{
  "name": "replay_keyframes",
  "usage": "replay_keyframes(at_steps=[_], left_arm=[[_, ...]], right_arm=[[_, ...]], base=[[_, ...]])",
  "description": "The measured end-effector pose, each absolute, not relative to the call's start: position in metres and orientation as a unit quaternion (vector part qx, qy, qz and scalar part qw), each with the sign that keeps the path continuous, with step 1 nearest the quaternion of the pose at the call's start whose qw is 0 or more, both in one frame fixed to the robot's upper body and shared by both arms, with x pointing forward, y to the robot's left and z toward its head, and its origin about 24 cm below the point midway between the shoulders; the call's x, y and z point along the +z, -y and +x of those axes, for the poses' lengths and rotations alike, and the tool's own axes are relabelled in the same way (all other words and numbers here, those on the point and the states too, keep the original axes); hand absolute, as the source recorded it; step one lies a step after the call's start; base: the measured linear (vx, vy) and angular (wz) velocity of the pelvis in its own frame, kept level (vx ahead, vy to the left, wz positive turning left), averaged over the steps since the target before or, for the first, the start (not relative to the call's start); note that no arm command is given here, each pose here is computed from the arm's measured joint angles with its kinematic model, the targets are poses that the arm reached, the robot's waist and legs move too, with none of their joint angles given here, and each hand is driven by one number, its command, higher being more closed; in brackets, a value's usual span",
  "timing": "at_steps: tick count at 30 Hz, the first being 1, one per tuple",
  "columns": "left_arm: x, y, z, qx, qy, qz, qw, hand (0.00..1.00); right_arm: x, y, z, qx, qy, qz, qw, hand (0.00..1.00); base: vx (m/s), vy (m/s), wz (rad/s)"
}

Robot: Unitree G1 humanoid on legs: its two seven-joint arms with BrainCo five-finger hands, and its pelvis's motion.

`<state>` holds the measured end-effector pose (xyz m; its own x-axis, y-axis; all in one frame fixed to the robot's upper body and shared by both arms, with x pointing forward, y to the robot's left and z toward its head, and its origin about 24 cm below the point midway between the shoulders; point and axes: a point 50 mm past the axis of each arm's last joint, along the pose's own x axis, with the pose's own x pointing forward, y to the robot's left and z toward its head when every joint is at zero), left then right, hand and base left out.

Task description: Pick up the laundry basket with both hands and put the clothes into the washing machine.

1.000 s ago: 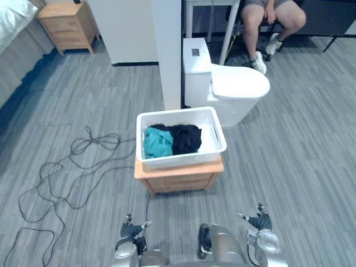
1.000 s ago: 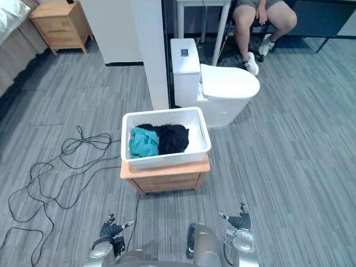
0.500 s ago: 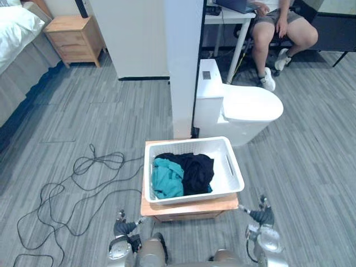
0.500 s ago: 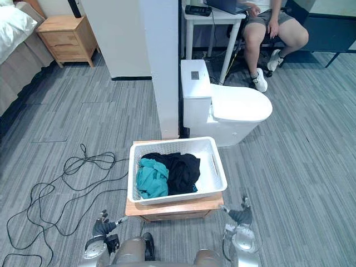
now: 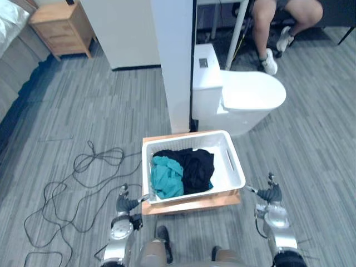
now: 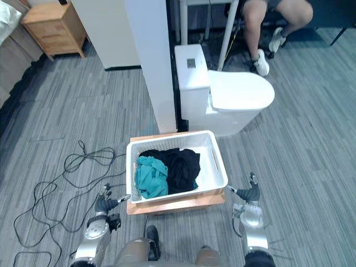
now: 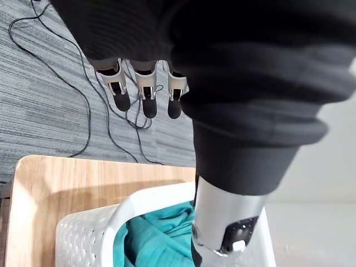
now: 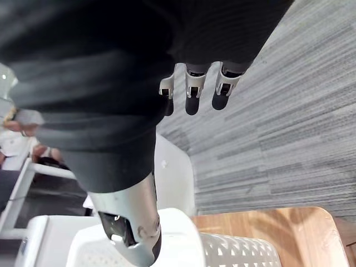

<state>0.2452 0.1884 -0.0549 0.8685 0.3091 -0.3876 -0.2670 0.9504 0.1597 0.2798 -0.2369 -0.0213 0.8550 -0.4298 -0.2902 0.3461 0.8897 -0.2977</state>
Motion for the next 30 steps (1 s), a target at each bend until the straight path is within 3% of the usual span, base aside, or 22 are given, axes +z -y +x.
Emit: replay_keyframes(at_steps=[5,8,9,14,24,30], left_arm=[[-0.014,-0.195,0.304,0.163,-0.155,0.083,0.971,0.00],[0.002,-0.194,0.320,0.160,-0.128,0.098,0.974,0.00],[0.008,-0.192,0.326,0.162,-0.121,0.107,0.973,1.00],[0.029,-0.180,0.346,0.145,-0.094,0.118,0.978,1.00],[0.041,-0.179,0.346,0.148,-0.059,0.122,0.980,1.00],[0.013,-0.184,0.297,0.155,-0.071,0.091,0.981,1.00]], right_arm=[[0.034,0.231,0.343,-0.191,-0.119,-0.127,0.966,0.00],[0.052,0.229,0.360,-0.186,-0.111,-0.135,0.967,0.00],[0.060,0.224,0.368,-0.178,-0.110,-0.141,0.968,1.00],[0.081,0.215,0.382,-0.166,-0.087,-0.149,0.971,1.00],[0.089,0.213,0.374,-0.165,-0.038,-0.143,0.975,1.00],[0.059,0.206,0.327,-0.178,-0.021,-0.083,0.980,1.00]], base=[[-0.20,0.035,-0.04],[-0.16,0.029,-0.09],[-0.12,0.021,-0.06],[-0.04,0.017,0.00],[0.03,-0.011,-0.01],[0.09,-0.031,-0.19]])
